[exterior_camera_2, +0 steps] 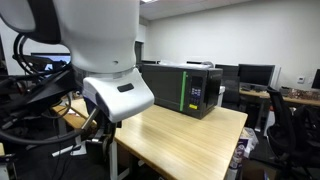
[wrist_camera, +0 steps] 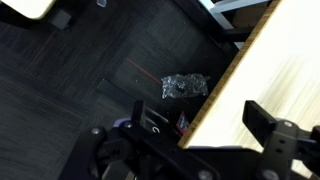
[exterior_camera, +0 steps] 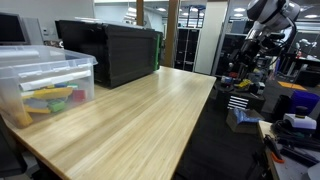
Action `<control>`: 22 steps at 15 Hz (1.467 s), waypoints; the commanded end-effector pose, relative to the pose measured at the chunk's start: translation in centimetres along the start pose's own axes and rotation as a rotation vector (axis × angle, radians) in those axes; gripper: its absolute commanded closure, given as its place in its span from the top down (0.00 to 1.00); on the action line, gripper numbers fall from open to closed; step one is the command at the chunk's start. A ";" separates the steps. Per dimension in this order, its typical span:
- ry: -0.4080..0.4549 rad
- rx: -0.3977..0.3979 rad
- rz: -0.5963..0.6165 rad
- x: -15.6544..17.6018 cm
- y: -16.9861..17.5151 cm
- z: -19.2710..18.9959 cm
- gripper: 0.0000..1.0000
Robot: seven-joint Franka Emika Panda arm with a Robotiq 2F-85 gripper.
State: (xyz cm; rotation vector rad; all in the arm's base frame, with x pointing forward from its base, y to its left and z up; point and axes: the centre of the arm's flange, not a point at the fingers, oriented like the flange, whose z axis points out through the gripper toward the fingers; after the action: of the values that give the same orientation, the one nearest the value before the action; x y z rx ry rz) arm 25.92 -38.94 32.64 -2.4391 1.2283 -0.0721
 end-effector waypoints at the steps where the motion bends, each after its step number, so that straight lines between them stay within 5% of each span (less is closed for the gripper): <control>1: 0.023 0.007 0.034 0.9 1.9 0.8 1.00; 8: 0.009 0.040 0.029 -0.1 0.7 0.2 1.00; 13: 0.033 0.075 0.147 0.2 4.1 1.1 1.00; 16: 0.086 0.068 0.218 -0.3 7.7 0.8 1.00; 22: 0.213 0.056 0.273 -0.7 9.3 1.3 1.00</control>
State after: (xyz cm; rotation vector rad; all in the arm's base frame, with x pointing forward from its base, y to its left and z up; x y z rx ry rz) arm 19.15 -43.14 29.45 -2.2551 1.5919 -0.2137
